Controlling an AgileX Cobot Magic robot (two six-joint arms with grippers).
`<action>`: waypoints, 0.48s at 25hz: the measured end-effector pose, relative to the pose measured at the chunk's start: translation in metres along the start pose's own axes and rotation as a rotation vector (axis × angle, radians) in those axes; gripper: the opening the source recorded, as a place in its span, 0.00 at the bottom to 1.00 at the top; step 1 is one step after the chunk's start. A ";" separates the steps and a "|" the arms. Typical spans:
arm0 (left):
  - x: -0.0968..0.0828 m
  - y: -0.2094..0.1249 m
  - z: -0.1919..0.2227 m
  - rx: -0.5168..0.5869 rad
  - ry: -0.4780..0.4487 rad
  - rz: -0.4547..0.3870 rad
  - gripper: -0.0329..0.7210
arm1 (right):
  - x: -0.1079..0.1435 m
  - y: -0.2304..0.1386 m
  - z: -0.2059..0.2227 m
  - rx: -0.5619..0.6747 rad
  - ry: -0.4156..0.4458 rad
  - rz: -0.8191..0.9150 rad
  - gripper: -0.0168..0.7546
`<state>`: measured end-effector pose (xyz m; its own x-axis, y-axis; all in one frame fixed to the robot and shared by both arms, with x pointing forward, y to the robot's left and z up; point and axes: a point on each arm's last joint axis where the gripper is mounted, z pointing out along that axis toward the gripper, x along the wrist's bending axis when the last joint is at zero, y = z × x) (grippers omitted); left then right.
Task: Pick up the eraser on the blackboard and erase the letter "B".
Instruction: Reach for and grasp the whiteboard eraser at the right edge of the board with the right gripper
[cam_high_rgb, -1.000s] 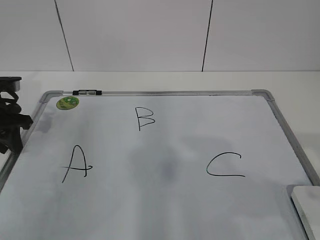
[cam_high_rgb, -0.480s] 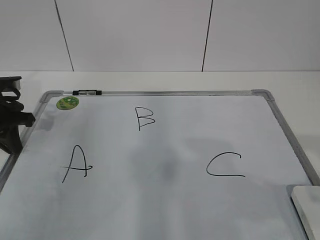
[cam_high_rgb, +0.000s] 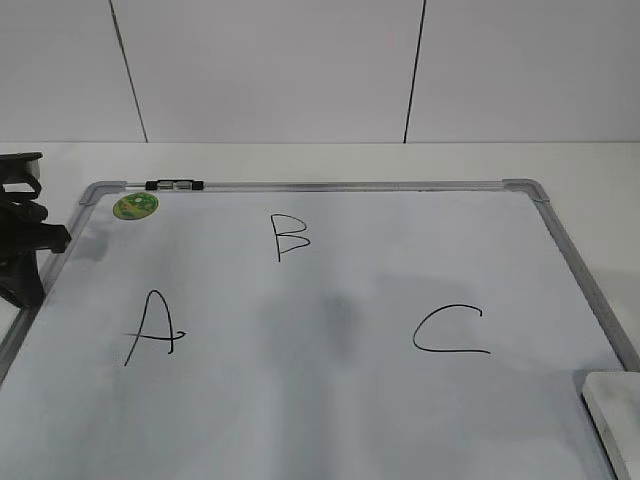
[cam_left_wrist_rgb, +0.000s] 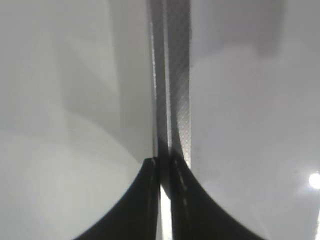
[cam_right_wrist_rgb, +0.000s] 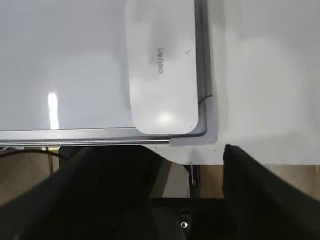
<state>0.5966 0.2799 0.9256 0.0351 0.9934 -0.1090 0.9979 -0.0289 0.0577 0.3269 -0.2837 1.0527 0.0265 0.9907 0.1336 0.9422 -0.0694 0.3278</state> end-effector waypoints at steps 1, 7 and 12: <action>0.000 0.000 0.000 0.000 0.000 0.000 0.07 | 0.001 0.003 0.003 0.026 0.012 0.006 0.80; 0.000 0.000 0.000 0.000 -0.002 -0.001 0.07 | 0.005 0.022 0.030 0.182 0.029 0.045 0.88; -0.001 0.000 0.000 0.001 -0.007 -0.005 0.07 | 0.005 0.043 0.057 0.216 0.018 0.045 0.88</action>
<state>0.5965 0.2792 0.9257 0.0299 0.9928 -0.1162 0.9981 -0.0235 0.0563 0.3863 -0.2748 1.0145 0.0655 0.9848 0.1607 0.9900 -0.0844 0.1134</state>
